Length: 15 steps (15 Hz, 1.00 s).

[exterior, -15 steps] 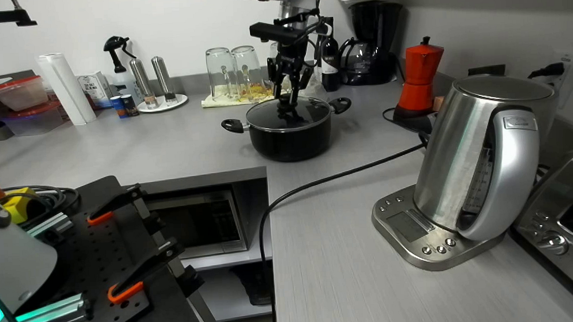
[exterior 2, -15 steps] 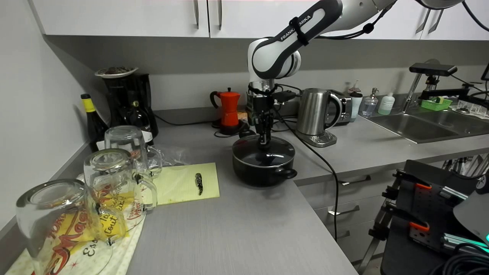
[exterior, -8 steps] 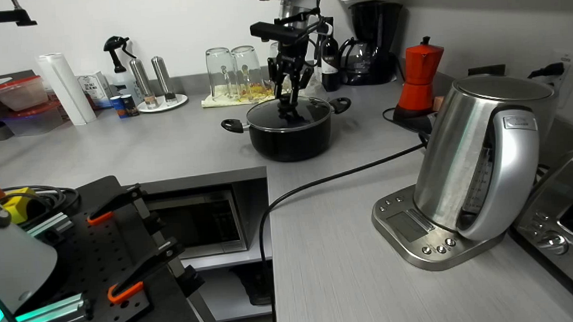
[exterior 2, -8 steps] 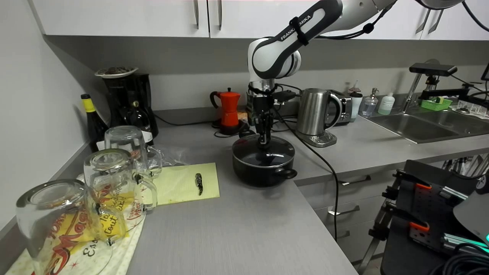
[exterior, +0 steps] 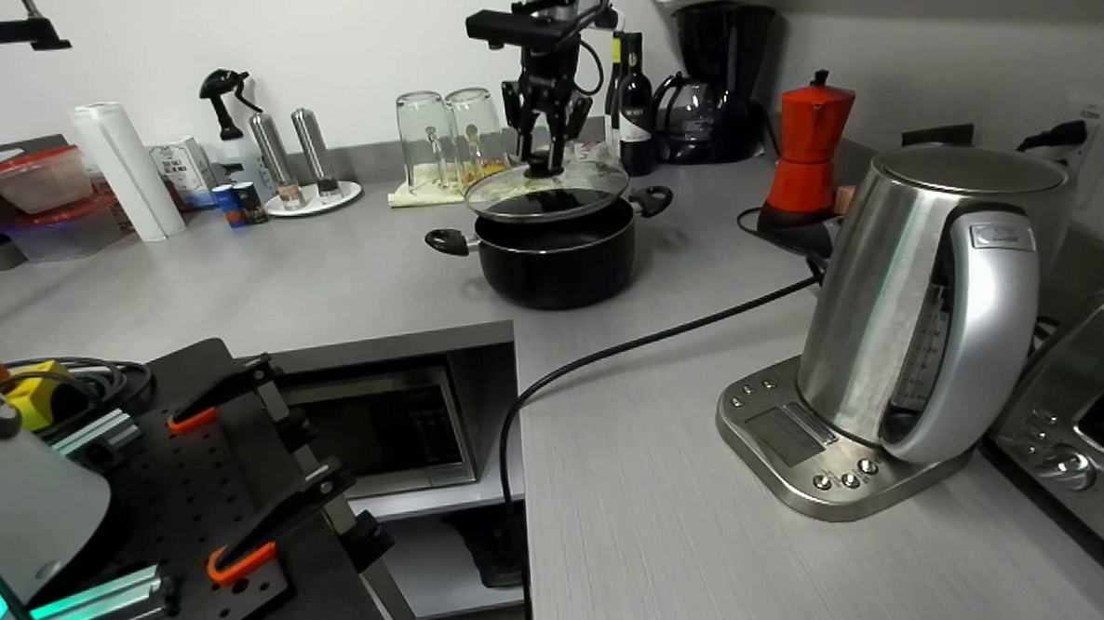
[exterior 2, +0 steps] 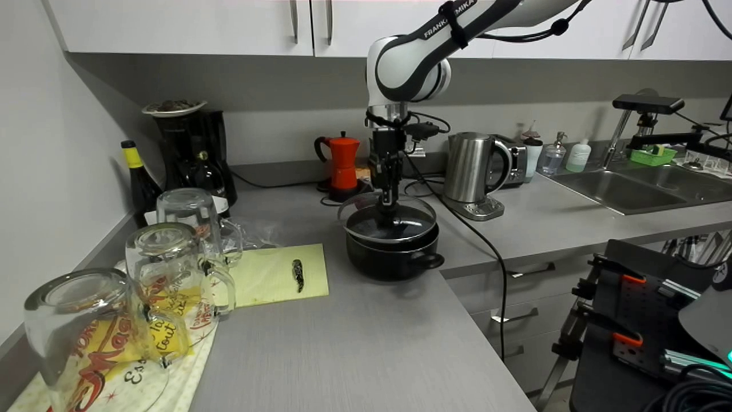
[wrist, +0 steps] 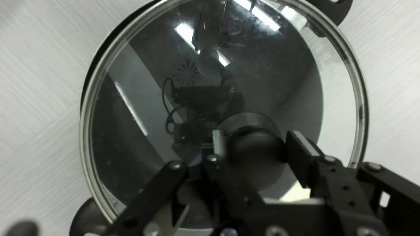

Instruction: Take the lid off of the pot

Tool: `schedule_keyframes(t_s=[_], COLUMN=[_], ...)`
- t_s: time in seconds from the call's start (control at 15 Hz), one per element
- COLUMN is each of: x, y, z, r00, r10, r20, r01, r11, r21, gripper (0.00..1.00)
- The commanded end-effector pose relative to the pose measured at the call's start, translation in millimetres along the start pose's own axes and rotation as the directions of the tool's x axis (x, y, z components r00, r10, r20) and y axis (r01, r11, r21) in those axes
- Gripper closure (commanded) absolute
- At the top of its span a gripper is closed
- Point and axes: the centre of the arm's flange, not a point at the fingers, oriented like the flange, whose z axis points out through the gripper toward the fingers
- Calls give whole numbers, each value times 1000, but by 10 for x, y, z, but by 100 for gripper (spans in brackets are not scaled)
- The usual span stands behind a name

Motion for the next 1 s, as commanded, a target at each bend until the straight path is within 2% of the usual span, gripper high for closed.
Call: schedule_keyframes(t_s=[0.0,0.27,0.47,0.67,0.93], x=[-236,-431,-651,-909,-1238], y=[-248,-587,-986,-1419,-1933], z=[-411,-530,-452,-301,-76], r00=[998,991,972,932,859], r10=[-57,-132,-237,-355,-491], r20=[-33,-32,10,68,148], r01=[57,131,237,357,497], r11=[998,991,971,934,868], r21=[-17,-19,-16,-12,-8], gripper=[76,76,76,76,76])
